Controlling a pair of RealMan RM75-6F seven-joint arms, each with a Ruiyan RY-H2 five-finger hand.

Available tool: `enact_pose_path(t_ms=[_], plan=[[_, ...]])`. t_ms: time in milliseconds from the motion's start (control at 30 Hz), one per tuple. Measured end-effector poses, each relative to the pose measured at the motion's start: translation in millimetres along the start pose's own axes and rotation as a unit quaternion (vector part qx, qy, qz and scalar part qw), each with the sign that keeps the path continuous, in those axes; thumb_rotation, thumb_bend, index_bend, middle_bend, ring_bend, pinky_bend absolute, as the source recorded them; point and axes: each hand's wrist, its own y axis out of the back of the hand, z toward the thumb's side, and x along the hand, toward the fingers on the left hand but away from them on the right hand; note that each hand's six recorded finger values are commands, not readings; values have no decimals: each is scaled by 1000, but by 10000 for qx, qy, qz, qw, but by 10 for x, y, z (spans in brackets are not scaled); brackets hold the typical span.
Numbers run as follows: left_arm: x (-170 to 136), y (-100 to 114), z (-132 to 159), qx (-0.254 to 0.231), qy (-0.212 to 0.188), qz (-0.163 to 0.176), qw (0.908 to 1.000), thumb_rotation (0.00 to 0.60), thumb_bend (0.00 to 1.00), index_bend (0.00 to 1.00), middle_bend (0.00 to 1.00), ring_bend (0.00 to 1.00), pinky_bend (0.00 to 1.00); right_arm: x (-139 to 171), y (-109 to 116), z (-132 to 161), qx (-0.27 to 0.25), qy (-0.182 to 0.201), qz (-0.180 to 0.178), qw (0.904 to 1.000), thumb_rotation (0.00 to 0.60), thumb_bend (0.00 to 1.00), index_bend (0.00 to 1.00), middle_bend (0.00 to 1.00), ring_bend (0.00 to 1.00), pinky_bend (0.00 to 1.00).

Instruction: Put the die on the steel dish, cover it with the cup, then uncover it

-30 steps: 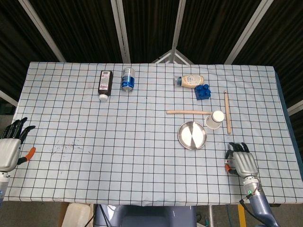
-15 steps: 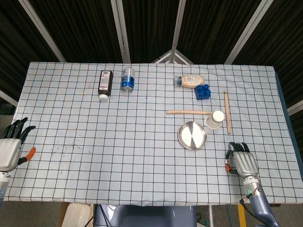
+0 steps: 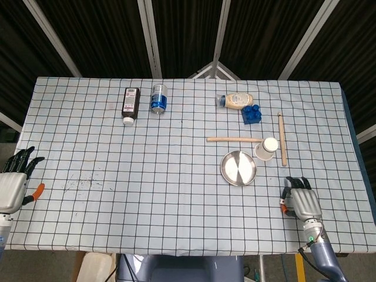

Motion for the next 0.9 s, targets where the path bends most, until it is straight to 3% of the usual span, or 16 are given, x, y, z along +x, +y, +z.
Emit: enact_pose_path(t_ms=[500, 700, 900], plan=[[-7, 34, -17, -68, 7, 46, 10000, 600, 467, 189, 0, 0, 99, 9, 222, 266, 34, 365, -261, 9990, 600, 361, 552, 154, 124, 0], [-6, 50, -33, -104, 13, 61, 9999, 600, 467, 189, 0, 0, 99, 12, 478, 649, -106, 905, -452, 9948, 600, 361, 556, 154, 124, 0], [-12, 69, -50, -142, 25, 81, 9999, 600, 467, 189, 0, 0, 99, -46, 785, 1107, 189, 1462, -796, 9859, 600, 361, 557, 154, 124, 0]])
